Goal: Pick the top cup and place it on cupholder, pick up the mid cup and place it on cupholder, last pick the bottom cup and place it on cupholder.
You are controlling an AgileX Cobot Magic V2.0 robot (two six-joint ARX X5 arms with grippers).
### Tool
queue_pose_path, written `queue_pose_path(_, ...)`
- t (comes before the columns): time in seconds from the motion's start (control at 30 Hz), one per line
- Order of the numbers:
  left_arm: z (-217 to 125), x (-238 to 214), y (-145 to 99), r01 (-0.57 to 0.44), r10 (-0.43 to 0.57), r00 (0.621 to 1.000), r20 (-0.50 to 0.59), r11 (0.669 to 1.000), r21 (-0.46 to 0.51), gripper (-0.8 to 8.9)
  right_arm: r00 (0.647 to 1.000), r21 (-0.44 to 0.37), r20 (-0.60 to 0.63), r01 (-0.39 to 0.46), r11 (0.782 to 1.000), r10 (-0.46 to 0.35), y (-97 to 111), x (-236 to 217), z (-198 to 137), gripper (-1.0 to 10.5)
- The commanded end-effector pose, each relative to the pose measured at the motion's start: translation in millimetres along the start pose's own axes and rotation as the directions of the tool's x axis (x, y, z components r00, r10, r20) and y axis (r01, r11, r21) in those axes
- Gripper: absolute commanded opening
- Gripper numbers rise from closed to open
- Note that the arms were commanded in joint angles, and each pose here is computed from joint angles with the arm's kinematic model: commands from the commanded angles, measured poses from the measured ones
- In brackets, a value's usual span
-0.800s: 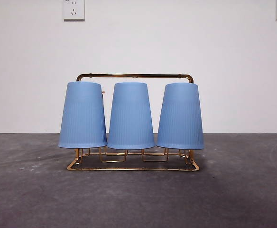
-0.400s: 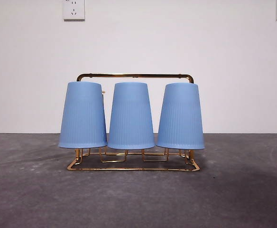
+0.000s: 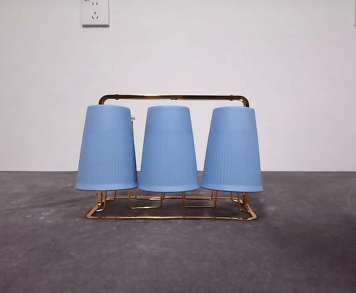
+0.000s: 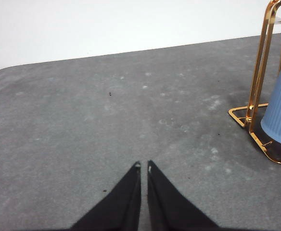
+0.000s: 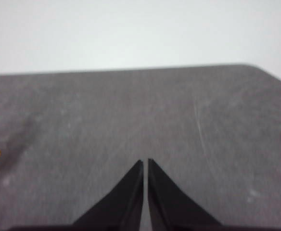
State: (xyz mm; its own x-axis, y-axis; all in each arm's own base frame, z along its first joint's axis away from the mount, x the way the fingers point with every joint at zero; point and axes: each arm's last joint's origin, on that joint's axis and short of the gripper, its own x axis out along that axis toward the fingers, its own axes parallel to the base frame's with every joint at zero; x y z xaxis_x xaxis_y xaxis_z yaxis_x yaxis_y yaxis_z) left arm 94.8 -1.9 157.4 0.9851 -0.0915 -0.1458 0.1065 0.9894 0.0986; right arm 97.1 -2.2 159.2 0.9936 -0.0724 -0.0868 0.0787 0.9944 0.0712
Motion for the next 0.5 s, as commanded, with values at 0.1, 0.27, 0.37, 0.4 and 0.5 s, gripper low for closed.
queue_pose_path(0.1, -5.6, 1.9, -0.2, -0.003, 0.003, 1.0, -0.008, 1.0, -0.005, 0.15, 0.996, -0.011, -0.087, 0.003, 1.0, -0.004, -0.9, -0.5, -9.9, 0.1)
queue_pose_path(0.27, -5.6, 1.9, -0.2, -0.003, 0.003, 1.0, -0.008, 1.0, -0.005, 0.15, 0.997, 0.015, -0.077, -0.017, 1.0, 0.018, -0.1, -0.4, -8.9, 0.1)
queue_pose_path(0.37, -5.6, 1.9, -0.2, -0.003, 0.003, 1.0, -0.008, 1.0, -0.005, 0.15, 0.998, 0.015, -0.063, -0.012, 1.0, 0.013, -0.2, -0.4, -7.4, 0.1)
queue_pose_path(0.4, -5.6, 1.9, -0.2, -0.003, 0.003, 1.0, -0.008, 1.0, -0.005, 0.15, 0.998, 0.015, -0.063, -0.01, 1.0, 0.011, -0.2, -0.4, -7.3, 0.1)
queue_pose_path(0.5, -5.6, 1.9, -0.2, -0.003, 0.003, 1.0, -0.008, 1.0, -0.005, 0.15, 0.998, 0.015, -0.064, -0.011, 1.0, 0.012, -0.2, -0.4, -7.4, 0.1)
